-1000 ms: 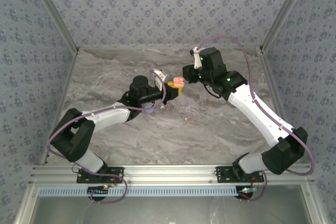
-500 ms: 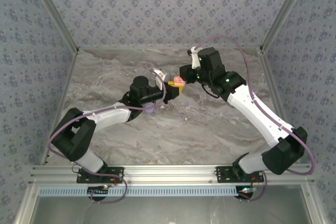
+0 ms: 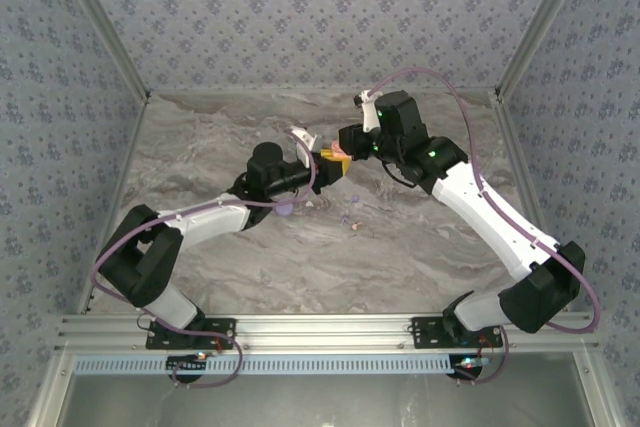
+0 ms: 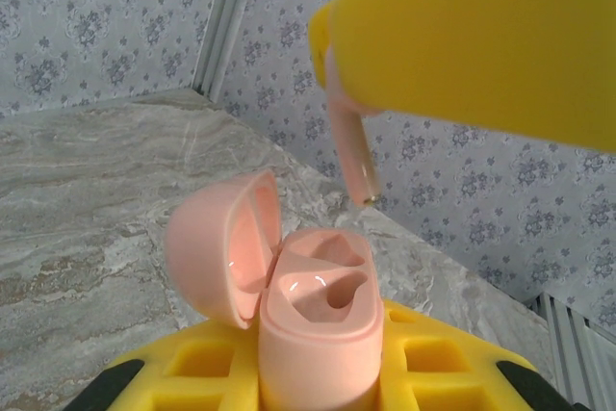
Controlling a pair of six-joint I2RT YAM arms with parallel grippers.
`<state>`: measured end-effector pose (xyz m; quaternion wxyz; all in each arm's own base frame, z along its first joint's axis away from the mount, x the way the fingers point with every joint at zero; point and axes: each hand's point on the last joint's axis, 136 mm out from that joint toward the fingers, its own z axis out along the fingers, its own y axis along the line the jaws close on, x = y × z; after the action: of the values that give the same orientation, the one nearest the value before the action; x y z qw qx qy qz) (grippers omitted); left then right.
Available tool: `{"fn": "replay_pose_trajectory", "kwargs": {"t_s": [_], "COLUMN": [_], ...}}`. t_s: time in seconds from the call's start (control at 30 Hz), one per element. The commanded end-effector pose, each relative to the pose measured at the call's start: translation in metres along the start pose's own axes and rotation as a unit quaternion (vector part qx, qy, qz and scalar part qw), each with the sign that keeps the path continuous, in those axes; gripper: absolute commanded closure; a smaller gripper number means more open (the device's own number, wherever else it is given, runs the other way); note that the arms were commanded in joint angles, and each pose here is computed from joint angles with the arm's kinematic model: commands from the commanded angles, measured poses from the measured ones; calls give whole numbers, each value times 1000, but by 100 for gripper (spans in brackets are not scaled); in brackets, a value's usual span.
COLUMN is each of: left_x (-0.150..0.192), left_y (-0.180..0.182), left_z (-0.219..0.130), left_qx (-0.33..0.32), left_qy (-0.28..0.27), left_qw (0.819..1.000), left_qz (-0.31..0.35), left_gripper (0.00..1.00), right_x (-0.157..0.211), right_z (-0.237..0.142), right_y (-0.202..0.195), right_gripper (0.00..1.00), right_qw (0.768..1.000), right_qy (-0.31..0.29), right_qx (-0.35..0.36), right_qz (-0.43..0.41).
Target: Insert wireless bluetooth earbuds into charging case
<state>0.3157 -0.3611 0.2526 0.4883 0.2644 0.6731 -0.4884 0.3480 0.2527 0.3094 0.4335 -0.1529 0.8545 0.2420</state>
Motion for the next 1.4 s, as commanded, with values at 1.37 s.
{"fn": "replay_pose_trajectory", "kwargs": {"t_s": [1.37], "left_x": [-29], "left_y": [-13], "left_z": [4], "left_qx": [19], "left_qy": [-45], "left_qw": [999], "left_qz": [4], "left_gripper": [77], "right_x": [18], "right_z": [7], "right_y": [5], "right_gripper": [76], "right_qw": [1000], "right_qy": [21], "right_qx": [-16], "right_qz": [-4]}}
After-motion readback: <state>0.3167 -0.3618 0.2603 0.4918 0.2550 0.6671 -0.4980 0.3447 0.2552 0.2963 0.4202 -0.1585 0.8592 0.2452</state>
